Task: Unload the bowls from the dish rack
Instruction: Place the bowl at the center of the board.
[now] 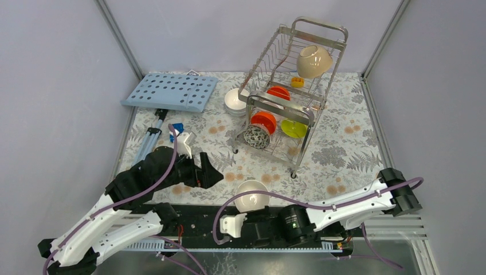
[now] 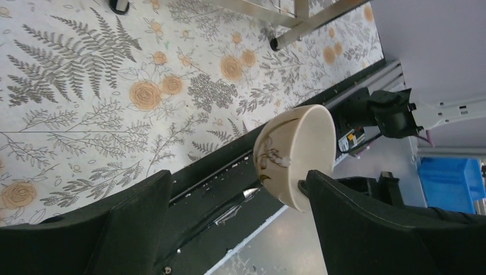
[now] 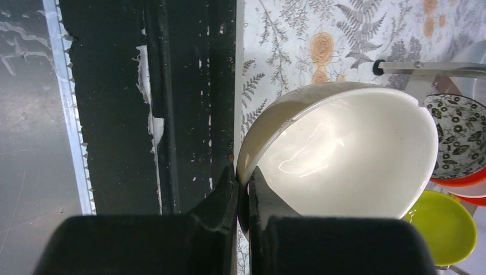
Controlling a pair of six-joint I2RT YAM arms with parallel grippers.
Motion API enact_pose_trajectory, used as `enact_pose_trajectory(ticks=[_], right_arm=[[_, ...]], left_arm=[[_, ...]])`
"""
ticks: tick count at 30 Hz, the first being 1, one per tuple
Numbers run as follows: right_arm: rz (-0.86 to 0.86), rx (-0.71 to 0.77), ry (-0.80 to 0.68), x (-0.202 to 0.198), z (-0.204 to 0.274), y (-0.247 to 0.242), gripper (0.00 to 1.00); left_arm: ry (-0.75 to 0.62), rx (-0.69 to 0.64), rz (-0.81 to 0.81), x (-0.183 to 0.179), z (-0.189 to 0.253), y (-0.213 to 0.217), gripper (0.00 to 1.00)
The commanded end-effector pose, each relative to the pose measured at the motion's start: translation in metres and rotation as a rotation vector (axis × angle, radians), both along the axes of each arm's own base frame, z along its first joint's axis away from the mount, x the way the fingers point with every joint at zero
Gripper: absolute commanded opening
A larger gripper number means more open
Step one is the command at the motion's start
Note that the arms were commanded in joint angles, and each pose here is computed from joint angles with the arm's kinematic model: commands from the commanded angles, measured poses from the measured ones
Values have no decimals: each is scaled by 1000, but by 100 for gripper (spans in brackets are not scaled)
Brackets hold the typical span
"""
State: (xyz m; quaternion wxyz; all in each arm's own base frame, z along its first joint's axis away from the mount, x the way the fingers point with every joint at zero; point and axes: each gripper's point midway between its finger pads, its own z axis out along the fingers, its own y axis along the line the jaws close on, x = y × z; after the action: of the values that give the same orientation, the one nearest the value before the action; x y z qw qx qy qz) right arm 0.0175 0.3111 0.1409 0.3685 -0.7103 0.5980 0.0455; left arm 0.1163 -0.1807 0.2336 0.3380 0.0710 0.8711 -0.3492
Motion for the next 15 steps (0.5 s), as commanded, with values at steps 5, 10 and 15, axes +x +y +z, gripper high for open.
enact_pose_trajectory(ticks=[5,10,15], right_arm=[[25,-1,-3,-8,-4,25,0],[44,-8,-15,-11,-3,37,0],[63,-12,-30,-12,0,46,0]], left_arm=[[3,0,-173,-12,6,-20,84],[33,39,-215,-19,-10,-25,79],[58,121,-242,-26,-33,-31,73]])
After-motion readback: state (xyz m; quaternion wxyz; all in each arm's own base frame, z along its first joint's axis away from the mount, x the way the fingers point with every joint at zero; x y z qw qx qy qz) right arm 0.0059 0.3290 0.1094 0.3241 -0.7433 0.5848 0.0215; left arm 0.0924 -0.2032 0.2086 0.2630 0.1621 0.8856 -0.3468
